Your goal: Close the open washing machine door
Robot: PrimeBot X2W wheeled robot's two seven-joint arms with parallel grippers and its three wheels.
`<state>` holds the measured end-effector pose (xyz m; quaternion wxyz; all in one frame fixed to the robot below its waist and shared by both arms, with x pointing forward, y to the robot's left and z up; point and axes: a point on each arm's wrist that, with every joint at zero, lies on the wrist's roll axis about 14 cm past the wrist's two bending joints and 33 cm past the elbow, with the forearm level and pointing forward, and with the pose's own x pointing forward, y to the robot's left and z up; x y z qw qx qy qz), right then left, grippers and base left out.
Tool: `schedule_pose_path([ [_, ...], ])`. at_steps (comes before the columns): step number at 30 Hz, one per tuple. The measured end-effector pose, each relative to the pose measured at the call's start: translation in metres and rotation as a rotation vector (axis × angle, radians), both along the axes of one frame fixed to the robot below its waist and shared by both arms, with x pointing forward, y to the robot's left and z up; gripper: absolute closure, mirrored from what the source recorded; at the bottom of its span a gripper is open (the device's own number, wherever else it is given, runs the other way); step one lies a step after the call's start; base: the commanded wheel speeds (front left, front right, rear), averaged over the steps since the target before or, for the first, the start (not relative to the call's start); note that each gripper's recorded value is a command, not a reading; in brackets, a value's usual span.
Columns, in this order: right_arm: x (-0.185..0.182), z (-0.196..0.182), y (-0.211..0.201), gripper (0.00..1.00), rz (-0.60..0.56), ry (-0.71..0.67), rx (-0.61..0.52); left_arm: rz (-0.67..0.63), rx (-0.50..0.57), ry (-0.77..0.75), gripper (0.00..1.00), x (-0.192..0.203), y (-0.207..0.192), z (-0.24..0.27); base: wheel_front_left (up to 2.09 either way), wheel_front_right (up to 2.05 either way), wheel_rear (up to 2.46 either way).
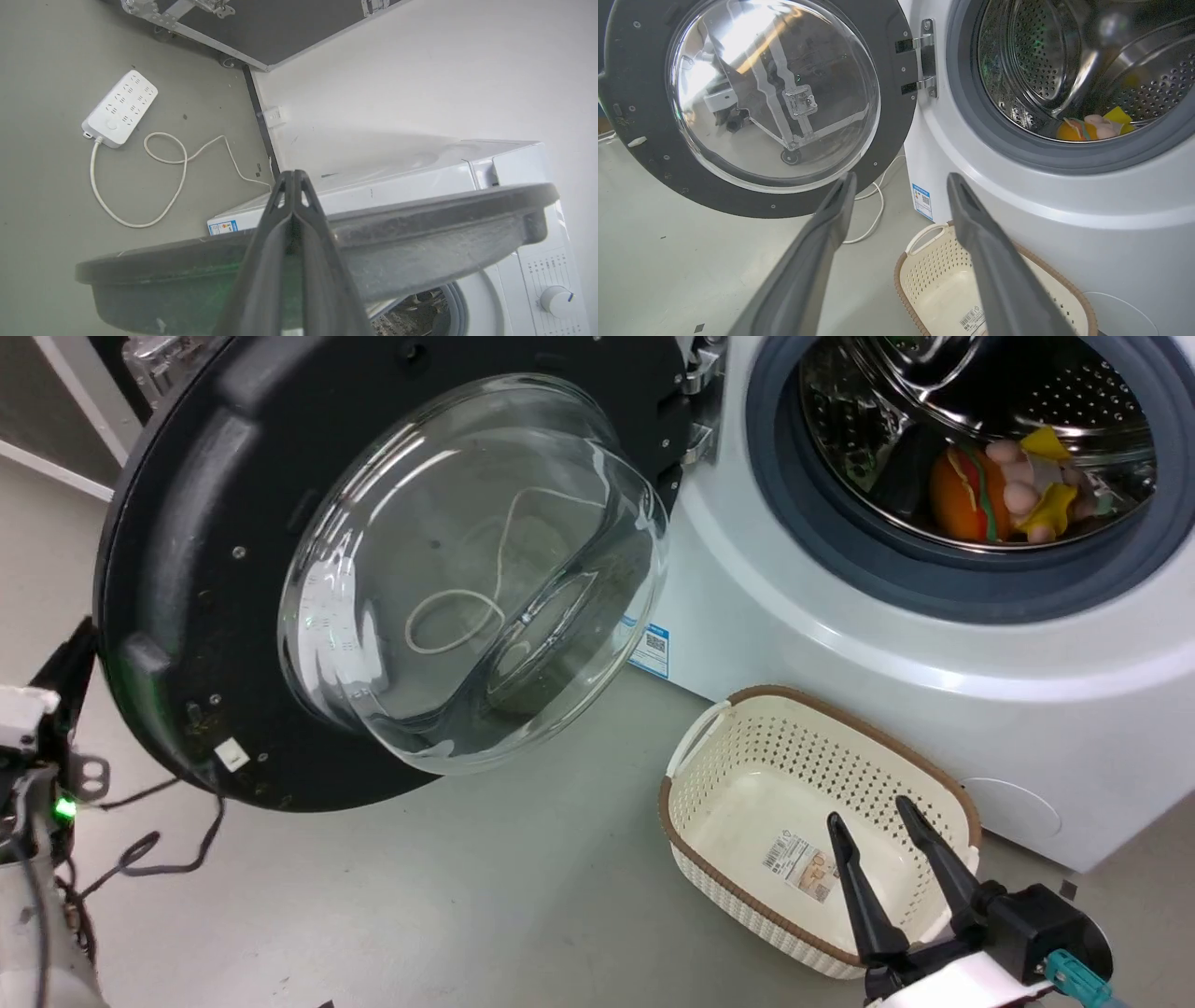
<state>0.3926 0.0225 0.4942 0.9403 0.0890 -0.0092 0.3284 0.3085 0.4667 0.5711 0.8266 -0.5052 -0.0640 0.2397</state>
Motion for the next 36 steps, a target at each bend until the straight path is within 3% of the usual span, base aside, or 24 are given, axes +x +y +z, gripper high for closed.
schedule_pose_path([
  [7, -0.002, 0.004, -0.005, 0.00, -0.015, -0.011, -0.005, -0.203, -0.096, -0.021, 1.00, 0.006, -0.025, 0.000, 0.00, 0.00, 0.00],
  [18, -0.004, 0.026, -0.020, 0.00, -0.075, -0.064, 0.009, -0.579, -0.261, -0.074, 1.00, -0.014, -0.120, -0.024, 0.00, 0.00, 0.00],
  [23, -0.001, 0.036, -0.045, 0.00, -0.152, -0.099, -0.007, -0.724, -0.338, -0.137, 1.00, -0.016, -0.172, -0.027, 0.00, 0.00, 0.00],
  [29, -0.001, 0.044, -0.083, 0.00, -0.262, -0.134, -0.027, -0.880, -0.432, -0.101, 1.00, -0.020, -0.236, -0.052, 0.00, 0.00, 0.00],
  [36, -0.005, 0.052, -0.141, 0.00, -0.406, -0.172, -0.071, -1.056, -0.594, -0.140, 1.00, -0.003, -0.323, -0.058, 0.00, 0.00, 0.00],
])
